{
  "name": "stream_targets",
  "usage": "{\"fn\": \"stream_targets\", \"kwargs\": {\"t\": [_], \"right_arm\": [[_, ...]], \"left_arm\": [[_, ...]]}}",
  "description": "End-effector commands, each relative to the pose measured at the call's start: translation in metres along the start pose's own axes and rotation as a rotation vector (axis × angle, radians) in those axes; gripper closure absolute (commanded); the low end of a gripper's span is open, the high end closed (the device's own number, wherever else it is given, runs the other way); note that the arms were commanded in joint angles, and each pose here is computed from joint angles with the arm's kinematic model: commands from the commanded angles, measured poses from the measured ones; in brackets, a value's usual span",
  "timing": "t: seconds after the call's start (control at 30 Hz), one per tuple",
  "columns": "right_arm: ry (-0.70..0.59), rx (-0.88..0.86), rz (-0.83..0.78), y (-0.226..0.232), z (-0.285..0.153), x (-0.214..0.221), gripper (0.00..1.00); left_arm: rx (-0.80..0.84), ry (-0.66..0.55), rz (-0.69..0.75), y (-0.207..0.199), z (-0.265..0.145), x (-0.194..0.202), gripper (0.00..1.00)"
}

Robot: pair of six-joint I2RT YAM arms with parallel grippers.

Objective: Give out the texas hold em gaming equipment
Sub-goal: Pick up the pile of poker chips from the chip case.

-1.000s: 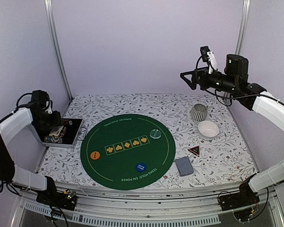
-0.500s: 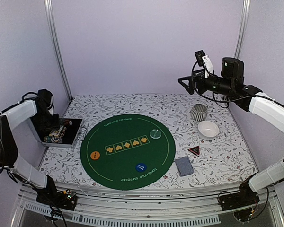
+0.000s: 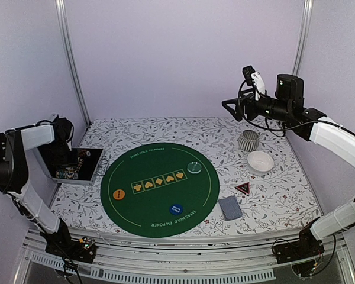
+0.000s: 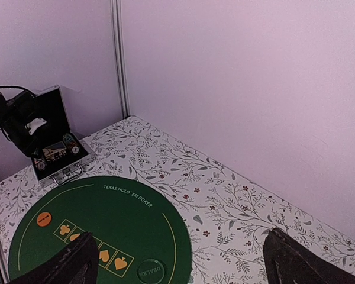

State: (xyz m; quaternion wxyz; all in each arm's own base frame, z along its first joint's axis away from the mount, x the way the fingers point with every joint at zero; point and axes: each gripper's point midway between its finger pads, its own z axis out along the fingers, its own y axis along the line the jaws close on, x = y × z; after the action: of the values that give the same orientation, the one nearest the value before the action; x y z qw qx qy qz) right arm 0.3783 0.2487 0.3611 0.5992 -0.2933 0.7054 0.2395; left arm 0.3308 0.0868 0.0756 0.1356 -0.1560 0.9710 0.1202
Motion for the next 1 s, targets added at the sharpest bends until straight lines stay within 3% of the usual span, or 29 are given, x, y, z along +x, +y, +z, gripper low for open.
{"fn": "stream_targets", "kwargs": {"t": [0.0, 0.5, 0.97], "right_arm": [[0.005, -0.005, -0.019, -0.002, 0.004, 0.005, 0.01], [0.025, -0.01, -0.039, -0.003, 0.005, 0.014, 0.01], [0.02, -0.006, -0.047, -0.005, 0.003, 0.01, 0.01]], "left_arm": [[-0.027, -0.009, 0.017, -0.001, 0.008, -0.009, 0.55], [-0.033, 0.059, 0.06, -0.014, 0.036, 0.006, 0.62], [-0.001, 0.058, 0.101, -0.029, 0.024, 0.016, 0.62]]}}
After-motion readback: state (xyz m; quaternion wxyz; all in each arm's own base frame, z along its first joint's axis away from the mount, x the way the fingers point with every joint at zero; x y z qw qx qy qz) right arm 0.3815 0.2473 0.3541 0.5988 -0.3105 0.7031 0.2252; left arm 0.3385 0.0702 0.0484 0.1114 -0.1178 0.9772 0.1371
